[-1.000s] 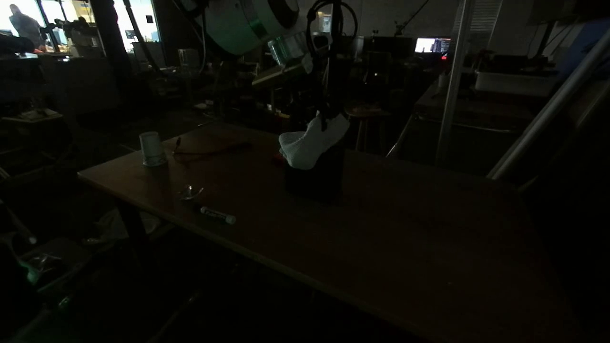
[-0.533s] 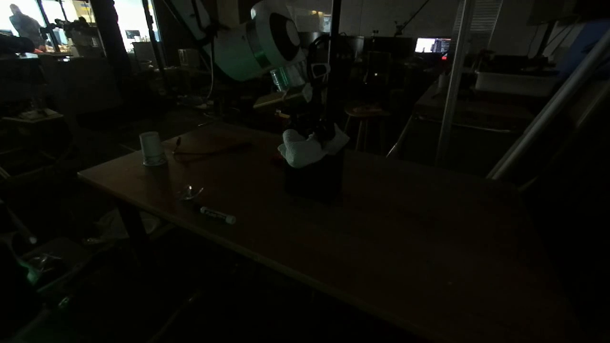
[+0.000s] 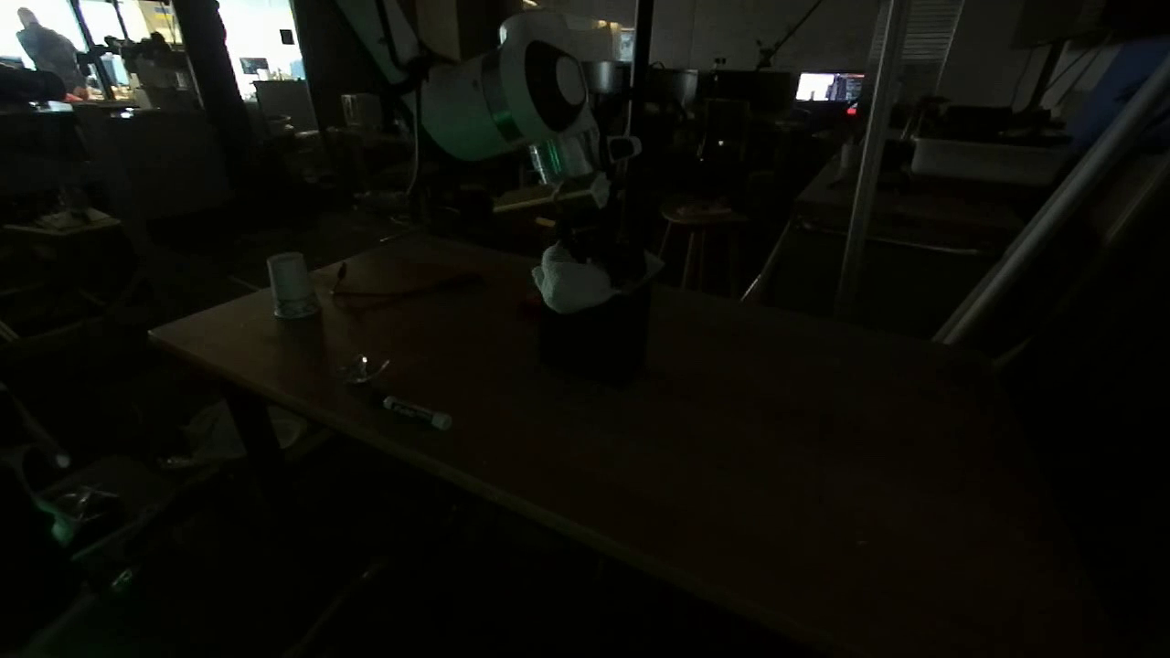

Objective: Put the white towel in the basket.

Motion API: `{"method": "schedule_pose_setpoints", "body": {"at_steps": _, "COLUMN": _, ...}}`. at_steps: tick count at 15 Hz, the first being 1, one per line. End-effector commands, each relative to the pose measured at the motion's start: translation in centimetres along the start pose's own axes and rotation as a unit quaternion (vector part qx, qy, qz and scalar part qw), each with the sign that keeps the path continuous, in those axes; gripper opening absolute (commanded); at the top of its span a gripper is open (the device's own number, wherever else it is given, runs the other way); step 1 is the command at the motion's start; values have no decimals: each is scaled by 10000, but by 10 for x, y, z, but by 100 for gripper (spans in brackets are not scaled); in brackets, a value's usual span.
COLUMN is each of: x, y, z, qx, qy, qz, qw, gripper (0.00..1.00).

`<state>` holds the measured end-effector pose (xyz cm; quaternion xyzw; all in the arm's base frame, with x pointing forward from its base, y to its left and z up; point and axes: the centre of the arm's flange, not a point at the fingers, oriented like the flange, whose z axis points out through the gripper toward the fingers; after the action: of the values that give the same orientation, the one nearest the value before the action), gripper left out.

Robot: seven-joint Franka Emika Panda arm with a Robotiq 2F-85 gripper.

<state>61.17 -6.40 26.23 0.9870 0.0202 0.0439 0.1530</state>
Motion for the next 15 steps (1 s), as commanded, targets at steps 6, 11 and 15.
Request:
{"method": "schedule_pose_setpoints", "body": {"at_steps": 6, "x": 17, "y": -50, "z": 57, "qx": 337, "qy": -651, "qz": -769, "qw": 9943, "gripper": 4}}
{"method": "schedule_pose_setpoints", "body": {"at_steps": 11, "x": 26, "y": -51, "z": 20, "qx": 225, "qy": -460, "qz": -996, "qw": 9937, "gripper": 4}}
{"method": "schedule_pose_setpoints", "body": {"at_steps": 15, "x": 28, "y": -72, "z": -34, "qx": 115, "qy": -59, "qz": -1109, "qw": 9937, "gripper": 36}}
